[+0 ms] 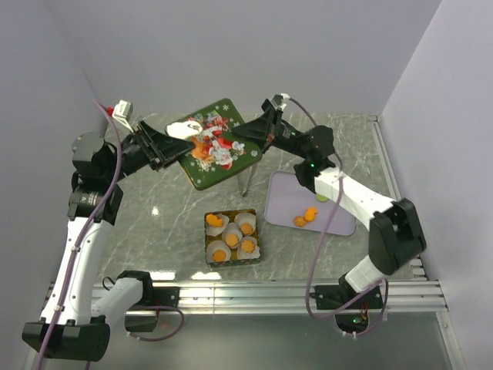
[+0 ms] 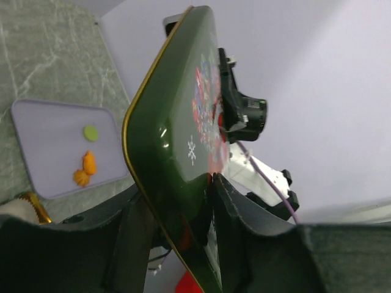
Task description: Pack the cookies
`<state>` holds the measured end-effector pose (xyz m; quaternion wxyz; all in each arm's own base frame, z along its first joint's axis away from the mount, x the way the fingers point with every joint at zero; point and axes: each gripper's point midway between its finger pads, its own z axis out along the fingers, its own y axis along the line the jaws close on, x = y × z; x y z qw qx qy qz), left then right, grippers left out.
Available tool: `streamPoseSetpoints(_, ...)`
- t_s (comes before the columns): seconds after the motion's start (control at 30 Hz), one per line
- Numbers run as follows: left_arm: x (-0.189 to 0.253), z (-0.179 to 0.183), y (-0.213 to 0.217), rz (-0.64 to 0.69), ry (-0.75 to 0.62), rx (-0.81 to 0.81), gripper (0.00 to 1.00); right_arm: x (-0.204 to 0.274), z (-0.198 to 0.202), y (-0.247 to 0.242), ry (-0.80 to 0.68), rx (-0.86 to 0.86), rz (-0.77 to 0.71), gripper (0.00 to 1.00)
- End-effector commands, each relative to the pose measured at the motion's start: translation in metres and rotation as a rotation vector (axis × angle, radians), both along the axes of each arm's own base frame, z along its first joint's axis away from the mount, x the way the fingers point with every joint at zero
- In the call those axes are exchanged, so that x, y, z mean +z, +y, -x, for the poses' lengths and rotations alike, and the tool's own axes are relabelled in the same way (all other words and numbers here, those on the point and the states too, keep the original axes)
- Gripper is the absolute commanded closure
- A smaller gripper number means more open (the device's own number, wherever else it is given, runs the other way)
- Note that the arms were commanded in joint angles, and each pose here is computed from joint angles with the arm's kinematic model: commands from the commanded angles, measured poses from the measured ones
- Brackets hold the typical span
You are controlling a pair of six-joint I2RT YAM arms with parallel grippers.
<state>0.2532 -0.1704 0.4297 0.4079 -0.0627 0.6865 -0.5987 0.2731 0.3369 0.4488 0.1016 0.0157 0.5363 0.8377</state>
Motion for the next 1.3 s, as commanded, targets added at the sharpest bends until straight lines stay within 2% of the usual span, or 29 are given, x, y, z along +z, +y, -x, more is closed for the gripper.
streamPoseSetpoints(0.0, -0.042, -0.017, 0.011, -0.062, 0.062, 0.082, 0.54, 0.017, 0.045, -0.022, -0.112, 0.007, 0.051, 1.0)
streamPoseSetpoints(0.1, -0.057, -0.014, 0.01, -0.063, 0.086, 0.072, 0.46, -0.01, 0.044, -0.022, -0.077, -0.056, 0.163, 1.0)
streamPoseSetpoints(0.13, -0.06, -0.013, 0.01, -0.067, 0.088, 0.069, 0.42, -0.031, 0.038, -0.021, -0.044, -0.086, 0.241, 1.0)
streamPoseSetpoints(0.3, -0.084, -0.011, 0.011, -0.121, 0.125, 0.088, 0.34, -0.087, 0.033, -0.036, 0.055, -0.232, 0.435, 1.0)
streamPoseSetpoints(0.37, -0.1, -0.009, 0.013, -0.133, 0.162, 0.102, 0.34, -0.118, 0.033, -0.046, 0.111, -0.287, 0.516, 1.0)
streamPoseSetpoints(0.5, -0.142, -0.006, 0.018, -0.192, 0.243, 0.132, 0.36, -0.149, 0.034, -0.07, 0.172, -0.403, 0.599, 1.0)
streamPoseSetpoints(0.53, -0.154, -0.007, 0.023, -0.218, 0.27, 0.164, 0.38, -0.167, 0.038, -0.079, 0.21, -0.422, 0.674, 1.0)
streamPoseSetpoints(0.6, -0.189, -0.002, 0.029, -0.293, 0.356, 0.175, 0.39, -0.167, 0.033, -0.103, 0.212, -0.553, 0.736, 1.0)
streamPoseSetpoints(0.63, -0.209, 0.0, 0.033, -0.325, 0.405, 0.188, 0.41, -0.182, 0.035, -0.118, 0.238, -0.589, 0.823, 1.0)
streamPoseSetpoints(0.67, -0.222, 0.003, 0.034, -0.345, 0.441, 0.184, 0.42, -0.171, 0.034, -0.131, 0.217, -0.662, 0.833, 1.0)
streamPoseSetpoints(0.73, -0.255, 0.011, 0.036, -0.394, 0.526, 0.165, 0.45, -0.176, 0.039, -0.151, 0.22, -0.714, 0.91, 1.0)
streamPoseSetpoints(0.87, -0.294, 0.024, 0.029, -0.498, 0.598, 0.141, 0.46, -0.16, 0.051, -0.174, 0.18, -0.806, 0.922, 1.0)
streamPoseSetpoints(1.0, -0.328, 0.035, 0.018, -0.604, 0.667, 0.118, 0.49, -0.164, 0.062, -0.179, 0.189, -0.798, 0.927, 1.0)
streamPoseSetpoints(1.27, -0.358, 0.04, 0.006, -0.813, 0.708, 0.105, 0.56, -0.172, 0.078, -0.187, 0.2, -0.795, 0.939, 1.0)
